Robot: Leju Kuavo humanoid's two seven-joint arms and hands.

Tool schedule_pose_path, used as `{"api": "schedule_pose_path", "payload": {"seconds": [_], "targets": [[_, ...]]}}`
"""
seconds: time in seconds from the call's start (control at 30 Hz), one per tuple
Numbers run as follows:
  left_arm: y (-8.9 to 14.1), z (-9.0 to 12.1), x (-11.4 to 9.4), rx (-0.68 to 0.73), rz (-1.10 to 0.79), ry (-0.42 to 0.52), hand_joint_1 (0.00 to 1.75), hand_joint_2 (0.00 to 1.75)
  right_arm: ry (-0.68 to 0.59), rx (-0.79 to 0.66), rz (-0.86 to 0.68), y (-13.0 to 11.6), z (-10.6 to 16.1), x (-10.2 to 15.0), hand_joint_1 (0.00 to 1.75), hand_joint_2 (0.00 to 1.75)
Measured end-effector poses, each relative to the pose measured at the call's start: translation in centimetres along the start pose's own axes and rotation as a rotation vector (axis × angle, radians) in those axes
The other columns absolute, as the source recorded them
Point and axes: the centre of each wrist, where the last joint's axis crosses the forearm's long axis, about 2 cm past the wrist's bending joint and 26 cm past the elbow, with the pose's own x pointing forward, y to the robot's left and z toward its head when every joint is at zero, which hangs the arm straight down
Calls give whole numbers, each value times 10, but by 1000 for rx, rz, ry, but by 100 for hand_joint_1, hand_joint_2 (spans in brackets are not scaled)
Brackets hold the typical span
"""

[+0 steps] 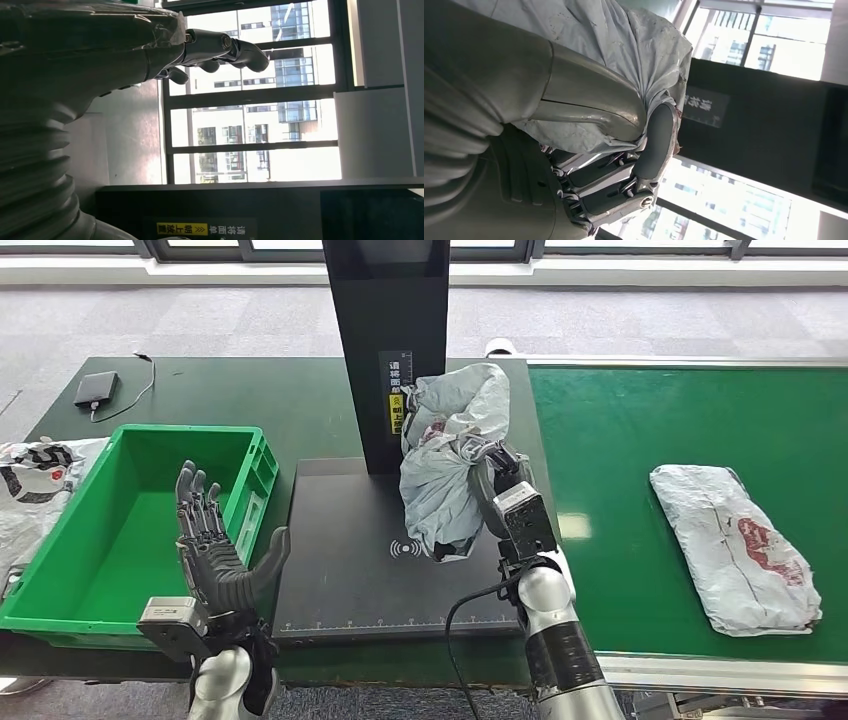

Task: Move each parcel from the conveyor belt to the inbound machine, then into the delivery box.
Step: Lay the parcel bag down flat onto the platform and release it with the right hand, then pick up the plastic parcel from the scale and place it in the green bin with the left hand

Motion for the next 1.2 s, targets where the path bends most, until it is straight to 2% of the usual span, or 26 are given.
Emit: {"api": "schedule_pose_path", "payload": {"seconds": [0.33,0.53,0.8,0.93,1.07,1.2], "targets": [[-2,1,-1,11,-3,6,0,175,138,132,-153,18,7,-22,175,175],[-3,2,-2,10,2,13,0,175,276,282,-295,31,16,-34,175,175],[-3,3,-4,11,3,21,0,175,398,369,-336,44,28,-44,175,175],[-3,4,-5,13,1,27,0,175,455,404,-335,51,38,-48,0,175],[-3,4,-6,22,-8,30,0,175,503,389,-295,54,44,-51,0,175],[-3,4,-5,32,-20,29,0,175,517,296,-204,52,46,-54,0,175]]}}
